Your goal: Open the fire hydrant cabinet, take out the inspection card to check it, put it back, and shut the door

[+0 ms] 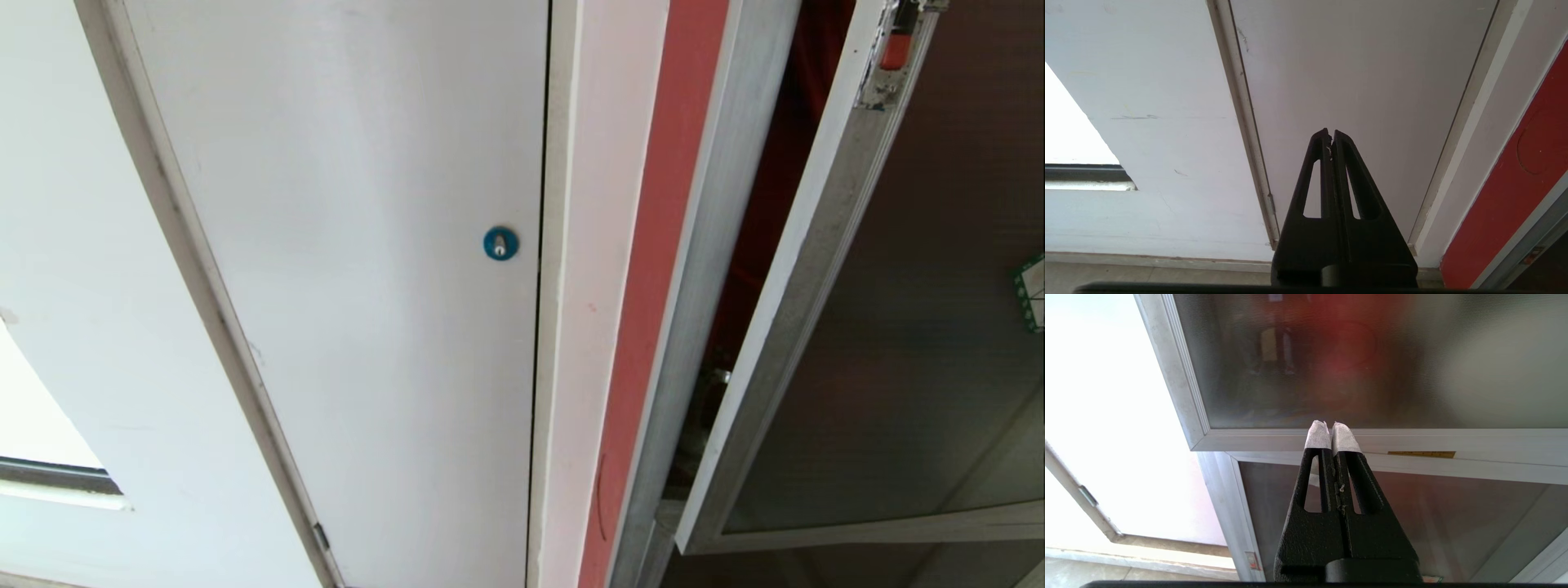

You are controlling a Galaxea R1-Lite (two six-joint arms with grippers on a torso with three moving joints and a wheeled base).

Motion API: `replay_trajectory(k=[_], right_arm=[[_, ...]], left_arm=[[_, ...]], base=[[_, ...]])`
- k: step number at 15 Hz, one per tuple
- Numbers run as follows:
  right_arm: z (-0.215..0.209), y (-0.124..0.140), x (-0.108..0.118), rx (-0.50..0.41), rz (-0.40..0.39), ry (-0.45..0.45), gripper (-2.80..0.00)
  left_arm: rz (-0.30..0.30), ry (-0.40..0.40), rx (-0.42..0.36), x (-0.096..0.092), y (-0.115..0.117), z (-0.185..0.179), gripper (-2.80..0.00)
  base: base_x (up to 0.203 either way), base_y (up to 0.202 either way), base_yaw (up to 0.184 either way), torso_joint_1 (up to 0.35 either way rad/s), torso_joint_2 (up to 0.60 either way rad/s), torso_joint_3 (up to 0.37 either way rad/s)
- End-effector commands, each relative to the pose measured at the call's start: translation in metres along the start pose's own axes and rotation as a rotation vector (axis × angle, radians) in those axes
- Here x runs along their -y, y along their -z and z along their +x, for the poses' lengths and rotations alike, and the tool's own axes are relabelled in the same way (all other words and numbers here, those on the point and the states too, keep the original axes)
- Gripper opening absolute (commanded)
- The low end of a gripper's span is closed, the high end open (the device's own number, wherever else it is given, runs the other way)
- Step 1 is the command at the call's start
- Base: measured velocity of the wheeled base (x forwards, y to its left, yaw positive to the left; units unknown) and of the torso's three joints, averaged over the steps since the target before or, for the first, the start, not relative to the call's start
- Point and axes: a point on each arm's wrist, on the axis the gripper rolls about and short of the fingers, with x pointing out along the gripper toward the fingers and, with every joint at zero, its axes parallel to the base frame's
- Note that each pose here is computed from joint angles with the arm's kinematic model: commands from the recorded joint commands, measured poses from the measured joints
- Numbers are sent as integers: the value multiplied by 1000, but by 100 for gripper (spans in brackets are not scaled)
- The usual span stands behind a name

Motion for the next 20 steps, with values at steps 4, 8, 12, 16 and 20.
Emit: replay_trajectory(k=[4, 8, 12, 16, 20], right_arm=[[0, 1, 0, -4, 0, 0, -280], [0, 1, 0, -4, 0, 1, -280], [0, 1, 0, -4, 0, 1, -280], [0, 1, 0, -4, 0, 0, -280], [0, 1, 0, -4, 0, 1, -280]], left_arm=[[0, 0, -12, 0, 3, 1, -280], [0, -1, -12, 0, 3, 1, -280], [-2, -3, -13, 0, 3, 1, -280], [-8, -10, -11, 0, 3, 1, -280], [-8, -10, -11, 0, 3, 1, -280]], base=[[0, 0, 0, 0, 0, 0], [0, 0, 0, 0, 0, 0], [0, 0, 0, 0, 0, 0], [0, 0, 0, 0, 0, 0], [0, 0, 0, 0, 0, 0]])
